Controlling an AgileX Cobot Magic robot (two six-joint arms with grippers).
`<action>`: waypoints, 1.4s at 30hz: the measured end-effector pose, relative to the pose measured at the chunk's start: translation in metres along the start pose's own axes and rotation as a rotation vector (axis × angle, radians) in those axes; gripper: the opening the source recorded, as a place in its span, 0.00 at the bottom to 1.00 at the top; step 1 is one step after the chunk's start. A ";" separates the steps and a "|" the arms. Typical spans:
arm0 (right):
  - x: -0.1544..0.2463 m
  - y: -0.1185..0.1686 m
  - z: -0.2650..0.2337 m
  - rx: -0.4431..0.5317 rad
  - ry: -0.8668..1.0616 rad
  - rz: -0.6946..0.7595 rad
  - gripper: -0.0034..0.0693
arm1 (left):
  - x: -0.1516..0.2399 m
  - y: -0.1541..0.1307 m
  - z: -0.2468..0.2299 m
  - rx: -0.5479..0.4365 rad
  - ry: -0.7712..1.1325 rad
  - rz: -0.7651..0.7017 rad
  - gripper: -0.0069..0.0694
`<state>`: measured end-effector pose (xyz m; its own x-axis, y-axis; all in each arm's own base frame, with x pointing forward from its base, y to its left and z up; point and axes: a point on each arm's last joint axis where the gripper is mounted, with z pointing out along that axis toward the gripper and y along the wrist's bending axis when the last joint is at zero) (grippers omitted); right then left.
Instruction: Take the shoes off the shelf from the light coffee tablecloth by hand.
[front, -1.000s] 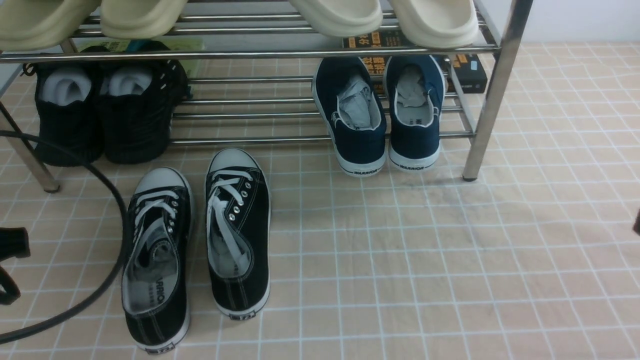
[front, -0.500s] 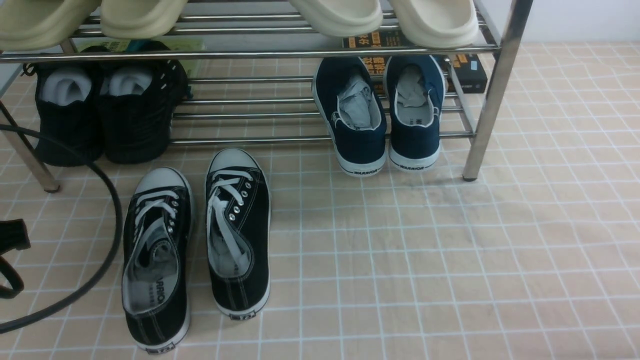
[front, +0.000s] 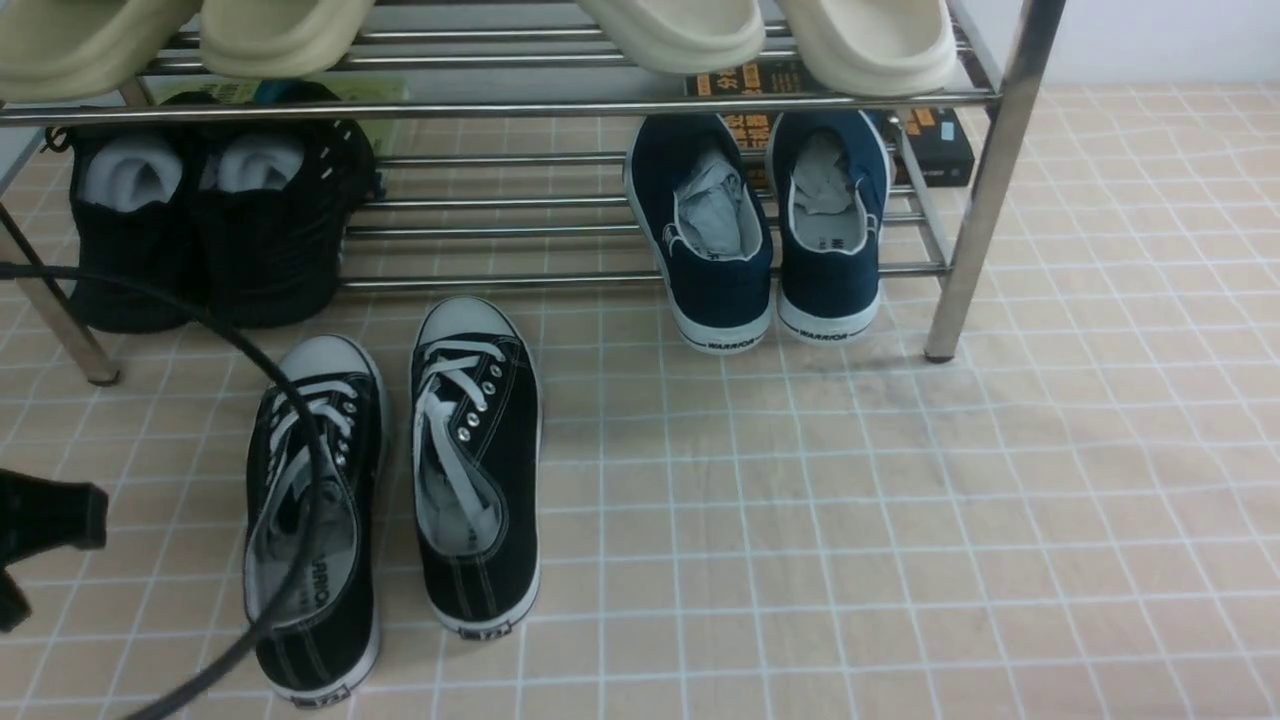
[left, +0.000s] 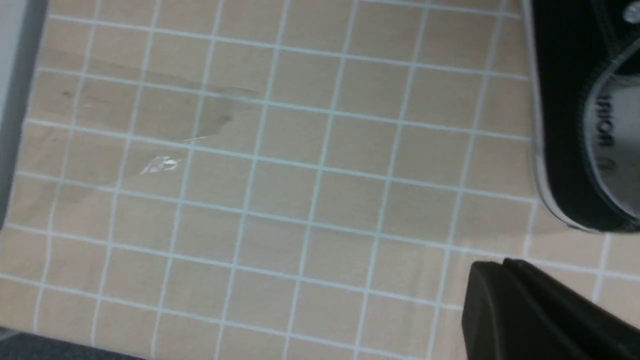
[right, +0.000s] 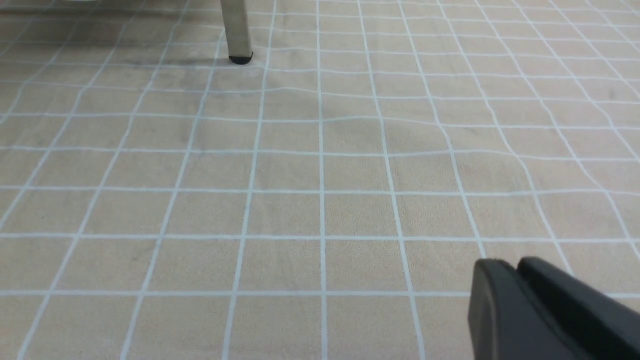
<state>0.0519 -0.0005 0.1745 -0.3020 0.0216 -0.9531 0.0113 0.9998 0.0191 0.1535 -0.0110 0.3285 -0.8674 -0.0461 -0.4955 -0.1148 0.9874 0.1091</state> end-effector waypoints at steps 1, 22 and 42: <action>0.000 0.000 0.000 0.000 0.000 0.000 0.15 | 0.004 0.000 -0.004 0.030 -0.006 0.013 0.11; 0.000 0.000 0.000 -0.001 0.001 0.004 0.17 | 0.066 -0.009 -0.013 0.559 -0.891 -0.198 0.13; 0.000 0.000 0.000 -0.001 0.001 0.003 0.20 | 0.123 -0.004 0.056 0.338 -0.802 -0.006 0.15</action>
<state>0.0519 -0.0004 0.1744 -0.3027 0.0244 -0.9528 0.0111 0.9997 0.0221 0.0741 -0.0124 0.2184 -0.2501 -0.0560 -0.9666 0.1418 0.9855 -0.0937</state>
